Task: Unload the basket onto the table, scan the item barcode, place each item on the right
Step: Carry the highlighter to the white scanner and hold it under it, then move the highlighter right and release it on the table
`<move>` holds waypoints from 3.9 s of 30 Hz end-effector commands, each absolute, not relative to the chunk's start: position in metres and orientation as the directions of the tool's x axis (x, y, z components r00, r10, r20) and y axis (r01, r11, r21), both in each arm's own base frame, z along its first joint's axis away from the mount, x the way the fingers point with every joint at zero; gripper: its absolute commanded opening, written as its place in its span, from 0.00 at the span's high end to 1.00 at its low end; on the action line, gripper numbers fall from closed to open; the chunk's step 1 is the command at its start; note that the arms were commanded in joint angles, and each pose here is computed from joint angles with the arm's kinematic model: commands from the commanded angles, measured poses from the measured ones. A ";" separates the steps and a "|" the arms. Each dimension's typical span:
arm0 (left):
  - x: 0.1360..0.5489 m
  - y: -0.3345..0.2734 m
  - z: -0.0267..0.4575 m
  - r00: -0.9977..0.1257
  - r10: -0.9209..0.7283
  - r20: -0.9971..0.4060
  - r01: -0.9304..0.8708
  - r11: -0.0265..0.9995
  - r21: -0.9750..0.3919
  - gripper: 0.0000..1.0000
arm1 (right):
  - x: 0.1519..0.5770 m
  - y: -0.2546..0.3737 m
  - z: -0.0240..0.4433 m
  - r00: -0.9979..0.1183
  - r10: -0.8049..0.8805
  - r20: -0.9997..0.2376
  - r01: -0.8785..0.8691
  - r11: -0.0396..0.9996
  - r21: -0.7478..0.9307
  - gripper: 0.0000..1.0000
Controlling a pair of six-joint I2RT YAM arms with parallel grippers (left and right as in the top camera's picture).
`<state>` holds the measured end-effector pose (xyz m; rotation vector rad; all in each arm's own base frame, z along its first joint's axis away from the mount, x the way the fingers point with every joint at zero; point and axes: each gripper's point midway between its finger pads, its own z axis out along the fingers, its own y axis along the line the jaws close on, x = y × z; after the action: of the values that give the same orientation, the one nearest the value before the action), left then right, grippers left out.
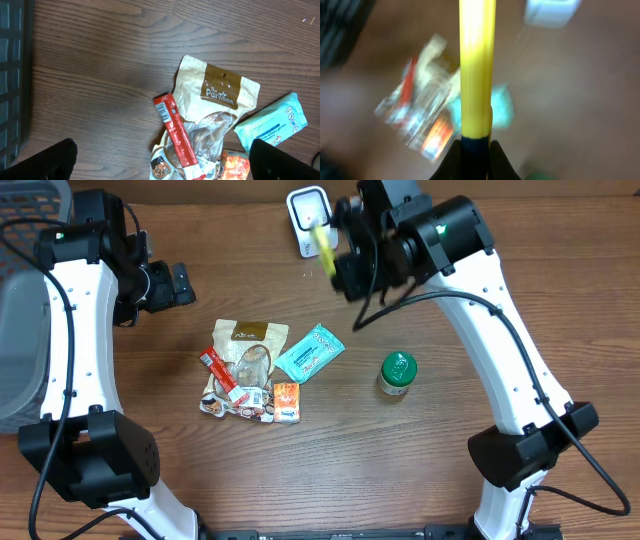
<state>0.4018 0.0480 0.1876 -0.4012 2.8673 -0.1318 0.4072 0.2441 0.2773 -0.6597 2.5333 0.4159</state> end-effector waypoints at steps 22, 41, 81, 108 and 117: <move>0.402 0.046 0.189 -0.936 -0.266 -0.230 -0.243 0.962 -0.126 0.00 | 0.586 0.252 0.207 -0.291 -0.779 -0.555 -0.560 0.609 -0.561 0.96; 0.402 0.046 0.189 -0.936 -0.266 -0.230 -0.243 0.962 -0.126 0.00 | 0.662 0.232 0.130 -0.235 -0.909 -0.343 -0.364 0.410 -0.836 0.96; 0.402 0.046 0.189 -0.936 -0.266 -0.230 -0.243 0.962 -0.126 0.00 | 0.631 0.223 0.211 -0.328 -0.746 -0.580 -0.309 0.665 -0.680 0.96; 0.402 0.046 0.189 -0.936 -0.266 -0.230 -0.243 0.962 -0.126 0.00 | 0.425 -0.043 0.184 -0.961 0.231 -0.153 0.204 0.964 0.171 0.96; 0.402 0.046 0.189 -0.936 -0.266 -0.230 -0.243 0.962 -0.126 0.00 | 0.386 -0.070 0.064 -0.957 0.287 0.027 0.287 0.941 0.176 0.96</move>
<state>0.4018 0.0480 0.1876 -0.4006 2.8674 -0.1317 0.3989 -0.0760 0.0874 0.4690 3.0499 0.2185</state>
